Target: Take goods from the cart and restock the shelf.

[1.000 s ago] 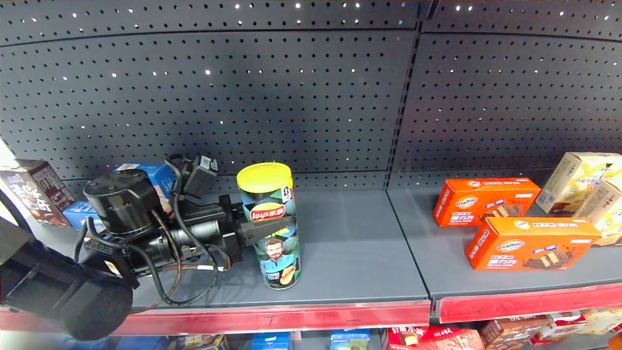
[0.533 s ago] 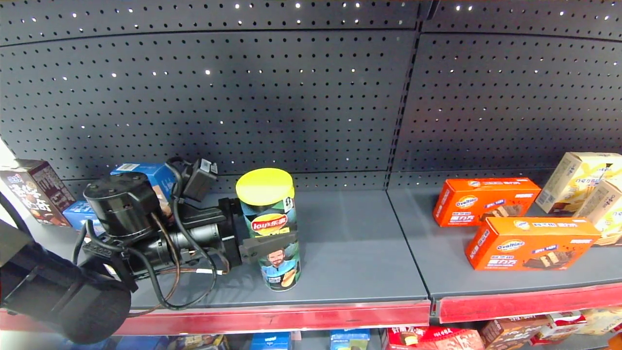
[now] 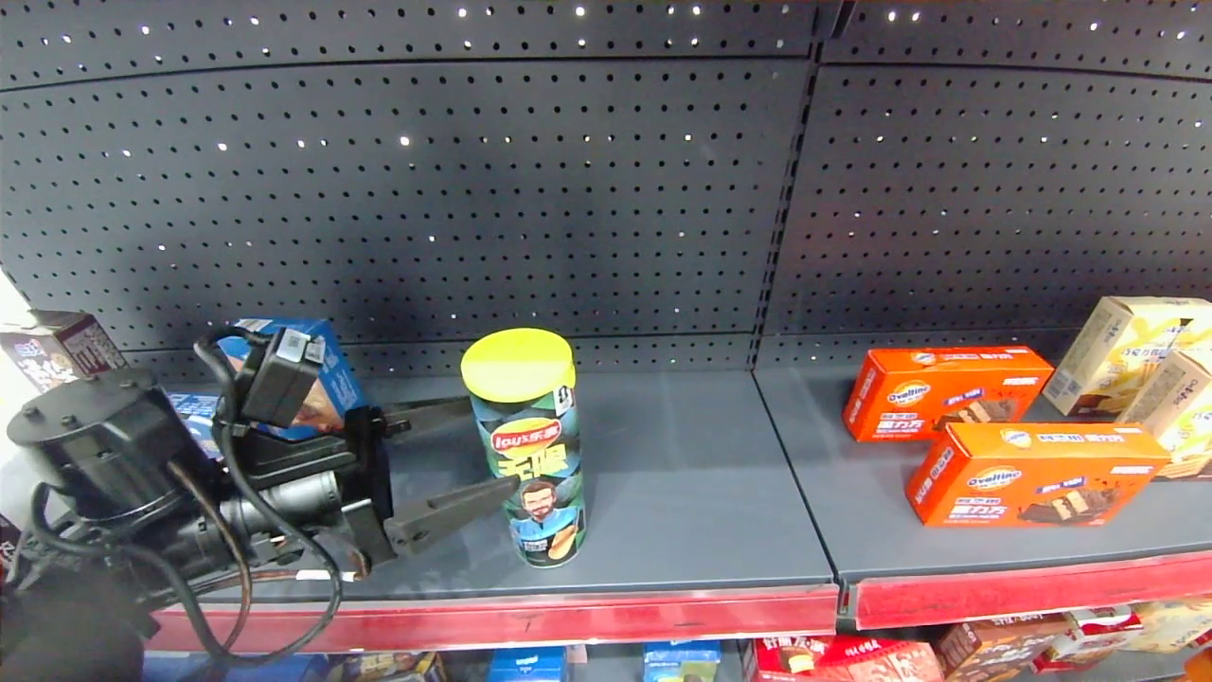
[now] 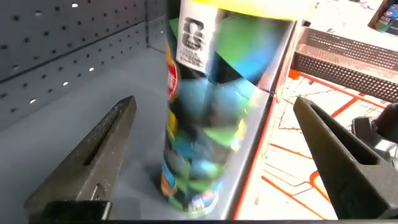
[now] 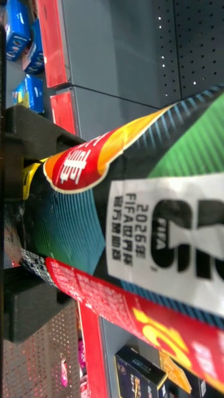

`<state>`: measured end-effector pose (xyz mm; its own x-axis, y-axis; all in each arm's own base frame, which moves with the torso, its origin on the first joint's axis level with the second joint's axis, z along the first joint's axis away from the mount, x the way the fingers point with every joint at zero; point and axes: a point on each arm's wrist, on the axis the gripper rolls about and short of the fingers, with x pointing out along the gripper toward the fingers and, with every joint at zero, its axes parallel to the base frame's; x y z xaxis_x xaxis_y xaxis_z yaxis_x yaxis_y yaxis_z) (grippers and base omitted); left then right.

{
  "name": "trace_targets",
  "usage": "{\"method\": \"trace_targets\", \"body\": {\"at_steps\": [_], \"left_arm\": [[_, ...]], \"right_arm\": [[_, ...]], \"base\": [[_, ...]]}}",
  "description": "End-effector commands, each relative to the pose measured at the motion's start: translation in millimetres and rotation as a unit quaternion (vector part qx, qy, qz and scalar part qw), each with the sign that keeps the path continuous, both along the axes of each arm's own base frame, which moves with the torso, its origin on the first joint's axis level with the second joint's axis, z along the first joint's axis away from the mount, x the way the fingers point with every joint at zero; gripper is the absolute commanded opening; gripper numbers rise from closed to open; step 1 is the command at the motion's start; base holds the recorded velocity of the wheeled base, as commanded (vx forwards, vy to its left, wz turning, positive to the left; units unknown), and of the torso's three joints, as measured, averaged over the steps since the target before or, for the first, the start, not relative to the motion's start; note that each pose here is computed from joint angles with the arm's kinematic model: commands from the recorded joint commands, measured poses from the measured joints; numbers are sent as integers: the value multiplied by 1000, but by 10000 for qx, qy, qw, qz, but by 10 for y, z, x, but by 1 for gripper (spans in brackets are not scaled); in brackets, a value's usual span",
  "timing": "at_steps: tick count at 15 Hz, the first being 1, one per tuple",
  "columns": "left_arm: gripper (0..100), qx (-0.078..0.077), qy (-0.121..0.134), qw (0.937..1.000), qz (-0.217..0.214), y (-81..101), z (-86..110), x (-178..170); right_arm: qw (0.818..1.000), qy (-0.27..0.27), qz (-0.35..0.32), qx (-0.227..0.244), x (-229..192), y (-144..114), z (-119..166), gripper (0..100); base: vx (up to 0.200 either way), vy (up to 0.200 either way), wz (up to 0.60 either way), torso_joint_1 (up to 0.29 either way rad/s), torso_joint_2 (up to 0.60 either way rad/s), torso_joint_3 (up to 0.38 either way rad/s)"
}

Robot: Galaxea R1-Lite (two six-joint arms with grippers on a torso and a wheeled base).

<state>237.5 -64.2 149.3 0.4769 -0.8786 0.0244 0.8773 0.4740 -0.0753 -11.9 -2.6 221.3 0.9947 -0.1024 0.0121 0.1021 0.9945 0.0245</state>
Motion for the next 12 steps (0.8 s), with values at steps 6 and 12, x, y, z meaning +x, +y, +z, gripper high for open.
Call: {"method": "trace_targets", "body": {"at_steps": [6, 12], "left_arm": [[100, -43, -221, 9965, 800, 404, 113, -371], [100, -438, -871, 9513, 2925, 614, 422, -866]], "right_arm": [[10000, -1, -9, -1, -3, 0, -6, 0], [9997, 15, -247, -1, -77, 10, 77, 0]], "base": [[0, 0, 0, 0, 0, 0], [0, 0, 0, 0, 0, 0]]}}
